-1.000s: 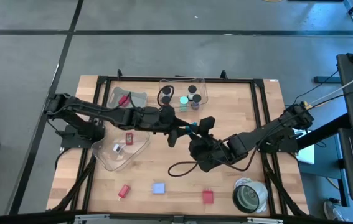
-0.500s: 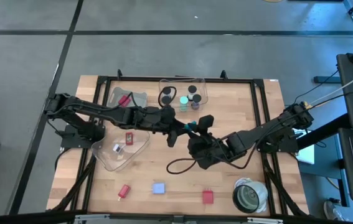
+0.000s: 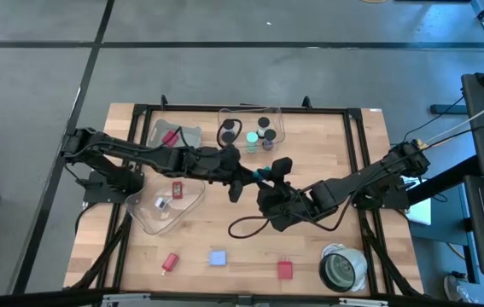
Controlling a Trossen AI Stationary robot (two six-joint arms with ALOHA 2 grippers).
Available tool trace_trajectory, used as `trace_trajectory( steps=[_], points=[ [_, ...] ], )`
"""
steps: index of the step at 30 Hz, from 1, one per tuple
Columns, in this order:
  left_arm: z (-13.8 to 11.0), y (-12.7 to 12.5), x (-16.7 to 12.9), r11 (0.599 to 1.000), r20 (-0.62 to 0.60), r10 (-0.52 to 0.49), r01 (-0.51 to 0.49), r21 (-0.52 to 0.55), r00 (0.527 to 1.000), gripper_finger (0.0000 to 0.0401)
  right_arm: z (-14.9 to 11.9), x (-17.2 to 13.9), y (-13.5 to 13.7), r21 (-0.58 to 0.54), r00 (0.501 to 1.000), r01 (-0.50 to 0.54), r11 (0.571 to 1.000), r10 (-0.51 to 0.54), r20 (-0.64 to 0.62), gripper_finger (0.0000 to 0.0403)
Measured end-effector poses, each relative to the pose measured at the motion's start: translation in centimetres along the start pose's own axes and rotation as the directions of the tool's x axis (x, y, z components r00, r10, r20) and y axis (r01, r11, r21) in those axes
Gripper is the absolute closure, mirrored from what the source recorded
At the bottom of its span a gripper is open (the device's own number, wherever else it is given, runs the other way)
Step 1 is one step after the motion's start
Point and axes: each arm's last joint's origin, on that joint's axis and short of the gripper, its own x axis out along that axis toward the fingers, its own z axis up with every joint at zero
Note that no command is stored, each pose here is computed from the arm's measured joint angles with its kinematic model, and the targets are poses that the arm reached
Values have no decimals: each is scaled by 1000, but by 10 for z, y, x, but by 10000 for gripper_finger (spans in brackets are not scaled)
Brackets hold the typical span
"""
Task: Pick & Place Office items
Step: Put the blue digital clock into the bottom transparent bin
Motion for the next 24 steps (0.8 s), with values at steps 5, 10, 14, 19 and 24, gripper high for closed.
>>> trace_trajectory(
  steps=[5, 10, 14, 19, 24],
  points=[
    [-1, 1, 0, 1000, -11, 5, -5, 24, 1000, 338, 1, 0, 1, 43, 998, -61, 997, 60, 18, 195],
    [-3, 2, 1, 1000, -26, 11, -10, 25, 1000, 339, 2, 0, 2, 143, 989, -146, 979, 143, 31, 155],
    [-4, 2, 1, 999, -27, 12, -11, 32, 1000, 339, 1, -3, -3, 185, 984, -177, 967, 171, 43, 120],
    [0, 7, 1, 999, -7, 46, -46, 29, 999, 338, -2, -20, -24, 341, 947, -321, 884, 303, 106, 100],
    [8, 18, 1, 997, 9, 74, -74, 22, 997, 336, -14, -38, -47, 512, 846, -510, 691, 511, 154, 103]
  ],
)
